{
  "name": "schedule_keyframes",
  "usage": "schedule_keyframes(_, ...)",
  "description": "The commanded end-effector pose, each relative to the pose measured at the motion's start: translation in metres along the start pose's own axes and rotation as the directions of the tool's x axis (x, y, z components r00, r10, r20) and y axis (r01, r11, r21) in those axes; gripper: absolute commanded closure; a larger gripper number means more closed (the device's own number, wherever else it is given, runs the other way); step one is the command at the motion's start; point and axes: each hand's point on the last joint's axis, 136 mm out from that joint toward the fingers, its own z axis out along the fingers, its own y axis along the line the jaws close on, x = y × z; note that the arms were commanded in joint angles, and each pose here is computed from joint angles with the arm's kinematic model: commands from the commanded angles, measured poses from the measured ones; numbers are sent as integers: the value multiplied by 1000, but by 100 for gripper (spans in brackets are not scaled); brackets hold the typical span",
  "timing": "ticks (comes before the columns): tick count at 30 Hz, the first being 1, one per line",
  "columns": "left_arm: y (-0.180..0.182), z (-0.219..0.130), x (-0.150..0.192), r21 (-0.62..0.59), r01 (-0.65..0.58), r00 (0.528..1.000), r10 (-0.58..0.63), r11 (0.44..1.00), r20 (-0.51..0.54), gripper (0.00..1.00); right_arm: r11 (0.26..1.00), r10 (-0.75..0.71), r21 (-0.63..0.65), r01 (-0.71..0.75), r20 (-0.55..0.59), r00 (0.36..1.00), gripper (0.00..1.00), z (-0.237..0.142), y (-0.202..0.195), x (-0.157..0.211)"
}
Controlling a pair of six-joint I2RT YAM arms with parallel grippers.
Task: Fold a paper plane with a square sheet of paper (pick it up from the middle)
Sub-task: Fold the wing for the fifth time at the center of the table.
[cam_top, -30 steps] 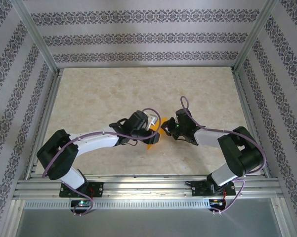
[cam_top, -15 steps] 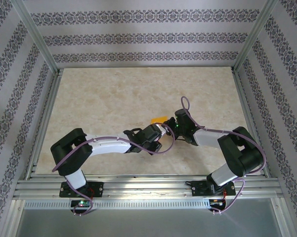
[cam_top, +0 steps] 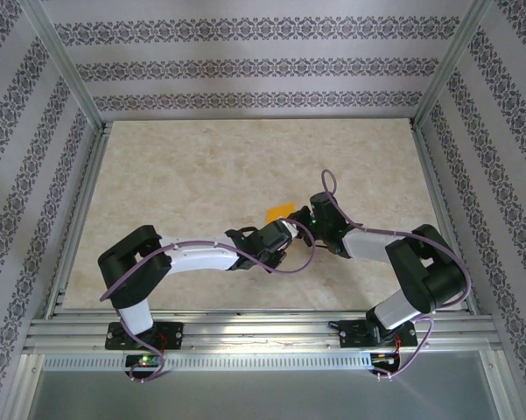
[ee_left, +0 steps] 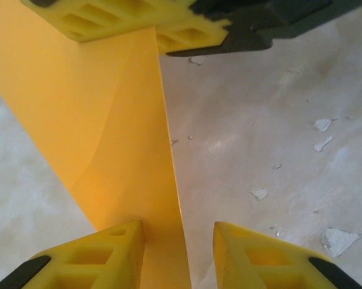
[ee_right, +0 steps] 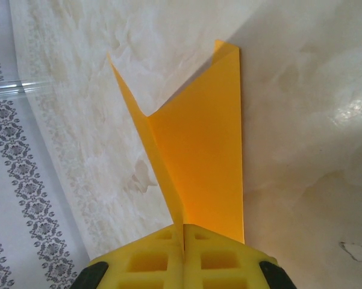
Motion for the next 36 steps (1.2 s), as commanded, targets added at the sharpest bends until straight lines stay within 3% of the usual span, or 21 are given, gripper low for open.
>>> schedule_keyframes(1, 3, -2, 3, -39, -53, 998, 53, 998, -25, 68, 1000, 0, -13, 0, -10, 1000, 98, 1, 3, 3)
schedule_keyframes(13, 10, -6, -1, -80, -48, 999, 48, 996, -10, 87, 1000, -3, -19, 3, -11, 1000, 94, -1, 4, 4)
schedule_keyframes(24, 13, -8, 1, -66, 62, 998, -61, 996, 16, 100, 986, -158, 57, 154, 66, 985, 61, -39, 7, -17)
schedule_keyframes(29, 5, -9, -2, 91, 195, 979, -199, 977, 40, 100, 942, -332, 125, 313, 193, 923, 46, -84, 6, -37)
schedule_keyframes(33, -3, -12, -7, 281, 296, 947, -318, 913, 37, 100, 908, -420, 141, 396, 272, 866, 39, -112, 7, -46)
schedule_keyframes(36, -5, -11, -11, 401, 364, 914, -406, 841, 22, 100, 888, -453, 75, 453, 302, 838, 14, -122, 15, -46)
